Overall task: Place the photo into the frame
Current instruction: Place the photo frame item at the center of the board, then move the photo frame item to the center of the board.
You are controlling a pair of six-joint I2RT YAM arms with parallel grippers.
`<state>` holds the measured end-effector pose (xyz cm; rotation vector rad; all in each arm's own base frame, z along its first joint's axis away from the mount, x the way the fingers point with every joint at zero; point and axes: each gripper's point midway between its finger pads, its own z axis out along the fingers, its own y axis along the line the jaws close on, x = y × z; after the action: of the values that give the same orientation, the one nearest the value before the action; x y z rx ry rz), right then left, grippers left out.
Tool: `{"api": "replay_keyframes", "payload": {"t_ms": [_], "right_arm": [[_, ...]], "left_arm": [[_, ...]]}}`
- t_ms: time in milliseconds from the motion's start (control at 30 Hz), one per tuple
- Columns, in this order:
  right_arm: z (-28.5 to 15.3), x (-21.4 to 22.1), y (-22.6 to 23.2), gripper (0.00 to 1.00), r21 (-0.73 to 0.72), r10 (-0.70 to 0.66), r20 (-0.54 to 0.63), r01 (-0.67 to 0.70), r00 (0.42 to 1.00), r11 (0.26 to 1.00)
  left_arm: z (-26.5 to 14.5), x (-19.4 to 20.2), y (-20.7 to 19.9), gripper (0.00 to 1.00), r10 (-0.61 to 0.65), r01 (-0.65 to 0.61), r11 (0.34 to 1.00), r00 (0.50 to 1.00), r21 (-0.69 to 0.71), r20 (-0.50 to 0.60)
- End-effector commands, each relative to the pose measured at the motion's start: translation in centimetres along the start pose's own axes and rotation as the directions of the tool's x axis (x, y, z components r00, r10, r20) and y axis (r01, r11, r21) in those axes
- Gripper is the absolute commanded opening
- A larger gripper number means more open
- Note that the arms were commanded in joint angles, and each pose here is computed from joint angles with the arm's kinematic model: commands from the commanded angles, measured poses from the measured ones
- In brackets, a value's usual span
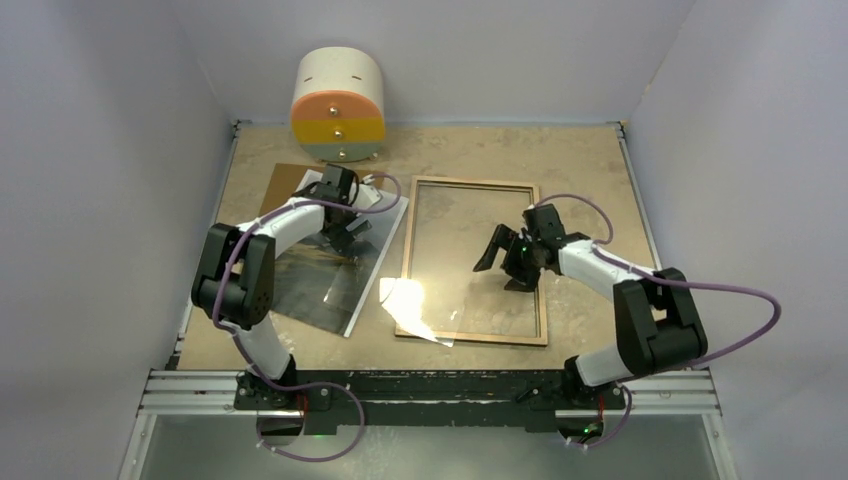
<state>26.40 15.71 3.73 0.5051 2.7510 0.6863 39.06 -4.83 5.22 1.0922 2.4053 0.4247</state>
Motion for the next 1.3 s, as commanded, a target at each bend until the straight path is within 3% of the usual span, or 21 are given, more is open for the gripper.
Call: {"api": "replay_keyframes", "payload": {"t_ms": [0,167,467,867,1000,1133,1267], "right_arm": [[-0.2,0.9,2.5,0.99,-0.175,0.062,-0.013,-0.063,0.998,0.982],[1.4,2.8,3.0,0.97,-0.258,0.121,-0.078,-0.137,0.99,0.956],[3.3,3.9,4.7,0.95,-0.316,0.14,-0.073,-0.156,0.988,0.936],[1.0,2.3,8.1,0.91,-0.568,0.226,0.04,-0.163,0.973,0.807],[0.2,1.4,9.3,0.81,-0.628,0.229,0.072,-0.134,0.971,0.766],[0.0,0.7,10.4,0.56,-0.664,0.211,0.093,-0.097,0.973,0.741],[-0.2,-0.1,11.3,0.45,-0.687,0.203,0.114,-0.071,0.973,0.723]], "left_arm": [[0.4,-0.7,-0.8,1.0,-0.009,0.009,1.0,1.0,-0.009,0.013],[0.8,-0.9,-1.7,1.0,0.004,-0.004,1.0,1.0,0.0,0.007],[1.7,-0.6,-3.0,1.0,0.029,-0.029,0.999,1.0,0.014,-0.01],[2.8,0.0,-4.1,1.0,0.053,-0.052,0.998,0.998,0.04,-0.023],[2.8,0.0,-4.3,1.0,0.053,-0.052,0.997,0.998,0.049,-0.021],[2.5,-0.2,-4.3,1.0,0.056,-0.055,0.997,0.998,0.052,-0.014],[2.1,-0.5,-4.2,1.0,0.06,-0.059,0.997,0.998,0.054,-0.006]]}}
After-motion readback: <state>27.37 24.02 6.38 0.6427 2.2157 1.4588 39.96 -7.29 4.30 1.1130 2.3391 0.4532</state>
